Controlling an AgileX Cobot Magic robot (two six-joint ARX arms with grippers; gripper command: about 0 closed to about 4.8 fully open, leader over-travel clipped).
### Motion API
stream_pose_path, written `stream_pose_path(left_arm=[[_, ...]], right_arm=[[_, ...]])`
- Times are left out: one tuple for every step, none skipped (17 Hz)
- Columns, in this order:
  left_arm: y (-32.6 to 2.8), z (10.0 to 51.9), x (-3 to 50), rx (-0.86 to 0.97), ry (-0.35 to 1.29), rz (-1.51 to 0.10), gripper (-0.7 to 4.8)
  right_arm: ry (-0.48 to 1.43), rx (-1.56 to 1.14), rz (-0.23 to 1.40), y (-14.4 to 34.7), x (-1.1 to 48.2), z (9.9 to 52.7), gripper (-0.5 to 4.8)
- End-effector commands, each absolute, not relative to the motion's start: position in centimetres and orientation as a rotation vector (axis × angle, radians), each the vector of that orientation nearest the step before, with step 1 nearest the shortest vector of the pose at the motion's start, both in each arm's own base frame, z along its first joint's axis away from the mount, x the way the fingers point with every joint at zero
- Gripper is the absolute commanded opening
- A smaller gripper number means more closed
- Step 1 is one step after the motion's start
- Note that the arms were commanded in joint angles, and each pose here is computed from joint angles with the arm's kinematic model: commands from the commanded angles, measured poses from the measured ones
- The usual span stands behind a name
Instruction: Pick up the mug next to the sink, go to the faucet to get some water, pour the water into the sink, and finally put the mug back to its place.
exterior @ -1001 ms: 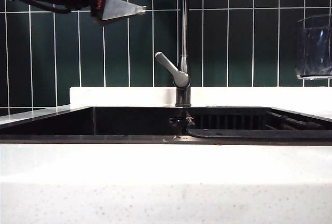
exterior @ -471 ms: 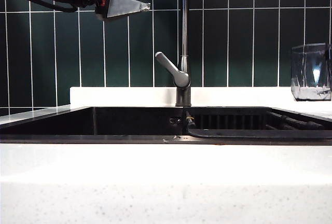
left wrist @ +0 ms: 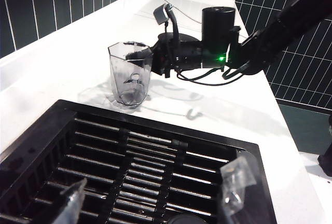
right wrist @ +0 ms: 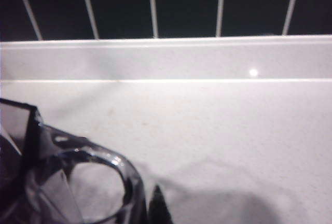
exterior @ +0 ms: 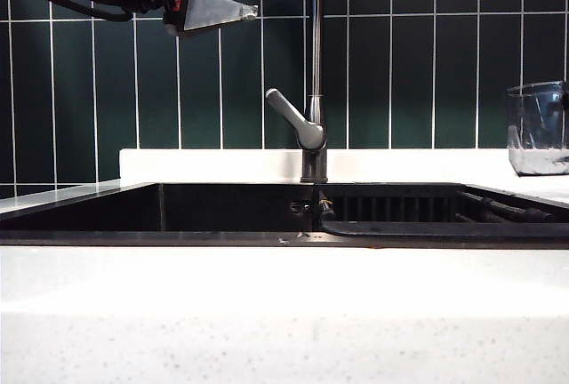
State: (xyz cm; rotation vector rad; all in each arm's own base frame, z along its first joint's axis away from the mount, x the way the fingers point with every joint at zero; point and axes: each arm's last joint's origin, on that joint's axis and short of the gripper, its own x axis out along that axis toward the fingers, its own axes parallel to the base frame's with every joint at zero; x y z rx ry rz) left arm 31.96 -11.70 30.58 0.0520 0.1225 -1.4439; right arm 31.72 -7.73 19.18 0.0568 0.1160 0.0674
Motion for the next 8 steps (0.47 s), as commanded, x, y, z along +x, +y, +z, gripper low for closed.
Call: stream_pose_path(left_arm=[[-11.76, 30.84, 31.90, 0.060, 0.101, -1.449, 3.36], [-11.77, 30.89, 31.91, 0.063, 0.095, -1.449, 3.35], [-11.78, 30.92, 31.92, 0.065, 0.092, -1.449, 3.35], [-11.78, 30.95, 31.93, 0.067, 0.088, -1.449, 3.35], [-11.78, 30.96, 31.93, 0.067, 0.087, -1.449, 3.35], [-11.78, 30.96, 31.93, 0.067, 0.086, -1.449, 3.35], [-11.78, 30.96, 31.93, 0.067, 0.086, -1.449, 3.35], [-11.78, 30.96, 31.93, 0.067, 0.086, -1.449, 3.35]], right_arm=[[0.089, 0.051, 0.056, -8.33, 31.82, 19.45, -0.06], [0.090, 0.051, 0.053, -8.45, 31.80, 19.39, -0.06], [0.085, 0.049, 0.052, -8.49, 31.83, 19.35, -0.06], [0.083, 0.049, 0.053, -8.48, 31.87, 19.31, -0.06], [0.081, 0.048, 0.053, -8.50, 31.91, 19.24, -0.06], [0.082, 0.049, 0.054, -8.51, 31.98, 19.06, -0.06], [0.081, 0.048, 0.054, -8.53, 32.05, 18.90, -0.06], [0.084, 0.050, 0.068, -8.53, 32.17, 18.56, -0.06]])
